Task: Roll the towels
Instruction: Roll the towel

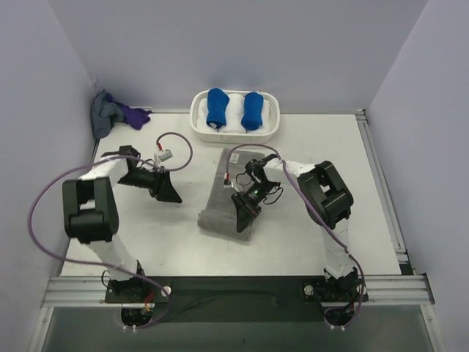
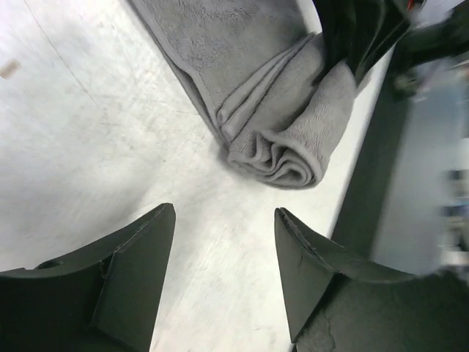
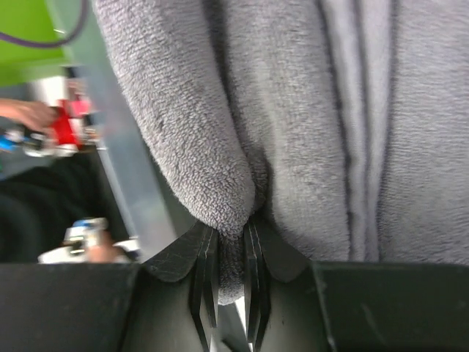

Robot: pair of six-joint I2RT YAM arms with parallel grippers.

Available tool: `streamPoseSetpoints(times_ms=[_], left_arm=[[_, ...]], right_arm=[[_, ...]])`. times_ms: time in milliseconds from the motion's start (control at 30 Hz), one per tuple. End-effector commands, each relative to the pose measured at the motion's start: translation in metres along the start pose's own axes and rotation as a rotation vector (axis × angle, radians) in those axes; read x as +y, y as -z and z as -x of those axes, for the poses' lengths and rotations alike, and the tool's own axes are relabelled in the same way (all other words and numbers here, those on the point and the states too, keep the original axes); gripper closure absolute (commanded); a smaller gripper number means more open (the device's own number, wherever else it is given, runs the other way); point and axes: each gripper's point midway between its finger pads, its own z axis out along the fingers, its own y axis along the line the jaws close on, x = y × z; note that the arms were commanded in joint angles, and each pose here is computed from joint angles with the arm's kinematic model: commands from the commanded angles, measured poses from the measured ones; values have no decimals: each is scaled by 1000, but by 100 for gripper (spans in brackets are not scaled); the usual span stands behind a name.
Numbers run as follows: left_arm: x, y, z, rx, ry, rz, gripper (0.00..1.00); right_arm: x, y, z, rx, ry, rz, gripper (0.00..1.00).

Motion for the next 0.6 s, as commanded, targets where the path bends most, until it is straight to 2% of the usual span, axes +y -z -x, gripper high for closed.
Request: streamPoseSetpoints(times_ms=[0, 67, 100, 167, 200, 333, 400, 567], left_arm=[[-18, 18, 25, -30, -406, 170, 33], [-25, 6, 16, 3, -563, 217, 29], [-42, 1, 17, 33, -721, 248, 28], [-55, -9, 14, 30, -907, 297, 25], [-66, -23, 10, 60, -996, 290, 23], [-92, -57, 10, 48, -1304, 302, 18], [-96, -74, 3, 86, -1422, 305, 18], [-95, -97, -8, 134, -1560, 281, 18]], right_arm=[[6, 3, -7, 39, -153, 108, 100], [6, 3, -3, 35, -175, 135, 100], [6, 4, -5, 43, -191, 148, 100], [0, 3, -7, 51, -230, 164, 100], [0, 3, -7, 63, -236, 167, 100], [-9, 2, -11, 92, -283, 178, 100], [-13, 2, -12, 101, -301, 176, 100], [-21, 7, -12, 124, -330, 162, 100]])
